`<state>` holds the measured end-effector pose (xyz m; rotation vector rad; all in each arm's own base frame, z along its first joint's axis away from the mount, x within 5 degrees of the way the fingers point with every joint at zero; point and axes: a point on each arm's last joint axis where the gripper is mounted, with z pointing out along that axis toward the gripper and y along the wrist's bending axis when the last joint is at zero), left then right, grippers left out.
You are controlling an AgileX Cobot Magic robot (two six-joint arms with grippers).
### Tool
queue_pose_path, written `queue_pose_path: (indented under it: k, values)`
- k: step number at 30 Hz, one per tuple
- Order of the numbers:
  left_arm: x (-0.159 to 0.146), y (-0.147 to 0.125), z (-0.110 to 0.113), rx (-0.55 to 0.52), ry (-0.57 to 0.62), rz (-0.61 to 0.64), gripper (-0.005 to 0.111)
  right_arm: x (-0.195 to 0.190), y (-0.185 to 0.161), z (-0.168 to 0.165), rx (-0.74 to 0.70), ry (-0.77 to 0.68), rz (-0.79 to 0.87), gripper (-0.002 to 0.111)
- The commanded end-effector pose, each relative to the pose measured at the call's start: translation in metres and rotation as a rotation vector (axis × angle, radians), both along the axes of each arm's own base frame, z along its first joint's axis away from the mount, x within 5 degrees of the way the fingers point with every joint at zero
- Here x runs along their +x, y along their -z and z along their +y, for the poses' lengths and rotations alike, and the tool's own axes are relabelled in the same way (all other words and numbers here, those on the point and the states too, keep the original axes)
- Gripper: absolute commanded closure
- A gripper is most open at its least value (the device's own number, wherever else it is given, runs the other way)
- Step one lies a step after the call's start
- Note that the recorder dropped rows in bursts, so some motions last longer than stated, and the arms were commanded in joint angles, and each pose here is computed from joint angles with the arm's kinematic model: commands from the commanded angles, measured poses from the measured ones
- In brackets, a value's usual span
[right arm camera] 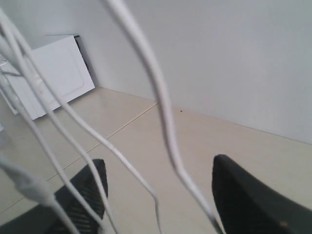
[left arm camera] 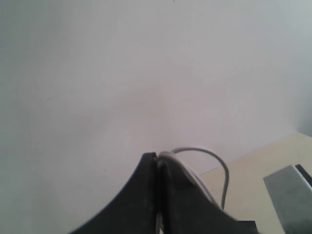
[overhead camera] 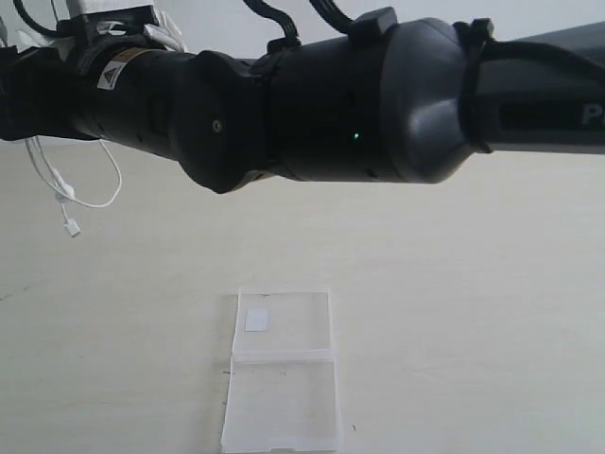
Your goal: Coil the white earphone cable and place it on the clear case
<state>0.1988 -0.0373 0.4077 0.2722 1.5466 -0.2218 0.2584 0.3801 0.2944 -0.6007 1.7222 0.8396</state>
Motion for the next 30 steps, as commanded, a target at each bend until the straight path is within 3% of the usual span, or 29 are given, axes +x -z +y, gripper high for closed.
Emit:
queue_pose_path:
  k: [1, 5, 24, 27, 30]
  values:
    - [0.0025, 0.0021, 0.0007, -0.014, -0.008, 0.012, 0.107, 0.0000, -0.0021, -0.0002, 0.025, 0.007, 0.004, 0.050]
    - [0.0025, 0.0021, 0.0007, -0.014, -0.008, 0.012, 0.107, 0.0004, -0.0031, -0.0003, 0.043, 0.013, 0.009, 0.058]
    - [0.0015, 0.0014, -0.0023, -0.067, 0.027, 0.021, 0.107, 0.0012, -0.0052, -0.0005, 0.063, 0.021, -0.005, 0.060]
    - [0.0011, 0.0008, -0.0032, -0.070, 0.037, 0.021, 0.107, 0.0012, -0.0052, -0.0005, 0.068, 0.022, 0.001, 0.072]
    - [0.0009, 0.0008, -0.0037, -0.073, 0.043, 0.022, 0.107, 0.0012, -0.0052, -0.0005, 0.071, 0.023, 0.006, 0.096]
